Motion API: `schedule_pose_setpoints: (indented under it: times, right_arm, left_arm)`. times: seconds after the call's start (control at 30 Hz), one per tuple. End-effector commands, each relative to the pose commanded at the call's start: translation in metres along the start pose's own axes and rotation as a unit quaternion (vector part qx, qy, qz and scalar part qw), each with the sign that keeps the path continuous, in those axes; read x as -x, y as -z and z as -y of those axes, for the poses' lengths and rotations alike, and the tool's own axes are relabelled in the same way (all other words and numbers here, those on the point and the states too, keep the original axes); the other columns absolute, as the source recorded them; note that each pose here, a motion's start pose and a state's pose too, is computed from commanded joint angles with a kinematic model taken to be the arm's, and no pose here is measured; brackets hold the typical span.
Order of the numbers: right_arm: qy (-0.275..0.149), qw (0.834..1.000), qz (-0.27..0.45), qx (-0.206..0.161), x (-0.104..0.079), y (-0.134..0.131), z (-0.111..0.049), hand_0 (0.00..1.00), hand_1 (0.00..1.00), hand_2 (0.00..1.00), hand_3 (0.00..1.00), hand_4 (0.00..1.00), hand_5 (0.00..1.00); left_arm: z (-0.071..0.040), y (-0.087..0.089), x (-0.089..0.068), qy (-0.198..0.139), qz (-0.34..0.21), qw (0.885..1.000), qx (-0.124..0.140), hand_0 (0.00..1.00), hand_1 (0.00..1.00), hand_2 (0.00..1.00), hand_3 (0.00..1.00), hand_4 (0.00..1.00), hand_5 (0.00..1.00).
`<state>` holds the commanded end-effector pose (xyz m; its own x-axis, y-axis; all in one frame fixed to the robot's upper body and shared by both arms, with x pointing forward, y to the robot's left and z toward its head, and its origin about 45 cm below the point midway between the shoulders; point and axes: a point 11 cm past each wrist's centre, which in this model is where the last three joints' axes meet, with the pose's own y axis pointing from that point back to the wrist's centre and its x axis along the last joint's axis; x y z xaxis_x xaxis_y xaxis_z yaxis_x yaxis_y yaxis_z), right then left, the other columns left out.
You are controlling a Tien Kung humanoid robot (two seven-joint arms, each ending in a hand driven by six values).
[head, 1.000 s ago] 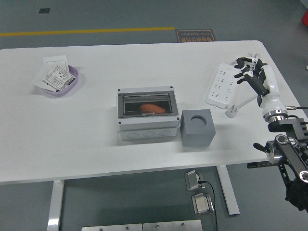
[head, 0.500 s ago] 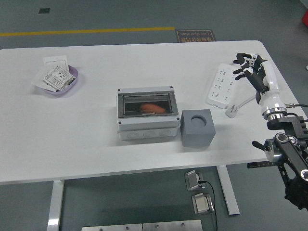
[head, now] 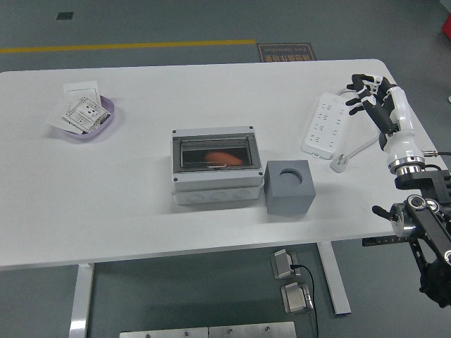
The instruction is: Pick up the cylinder from the cube,place it in the box,flap close box
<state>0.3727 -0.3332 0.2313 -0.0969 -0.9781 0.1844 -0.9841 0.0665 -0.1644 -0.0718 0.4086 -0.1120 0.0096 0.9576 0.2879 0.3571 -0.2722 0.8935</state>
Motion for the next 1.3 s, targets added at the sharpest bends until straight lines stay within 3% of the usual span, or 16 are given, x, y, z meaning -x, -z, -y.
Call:
schedule_pose_setpoints:
  times: [0.43, 0.9, 1.3]
  right_arm:
    - [-0.021, 1.0, 0.012, 0.011, -0.009, -0.009, -0.009, 0.323, 0.4, 0.59, 0.617, 0.884, 0.657]
    - [-0.045, 0.998, 0.033, 0.021, -0.018, -0.017, -0.018, 0.321, 0.397, 0.59, 0.61, 0.853, 0.65]
    - [-0.052, 0.997, 0.049, 0.018, -0.02, -0.016, -0.018, 0.321, 0.394, 0.59, 0.604, 0.823, 0.625]
  left_arm:
    - [-0.001, -0.003, -0.008, -0.008, -0.014, 1.0, 0.007, 0.643, 0.692, 0.667, 0.673, 0.767, 0.505]
    - [-0.006, -0.017, -0.03, -0.024, -0.028, 0.999, 0.016, 0.645, 0.691, 0.664, 0.674, 0.767, 0.507]
    - [-0.005, -0.012, -0.036, -0.033, -0.03, 0.999, 0.008, 0.647, 0.692, 0.665, 0.676, 0.766, 0.506]
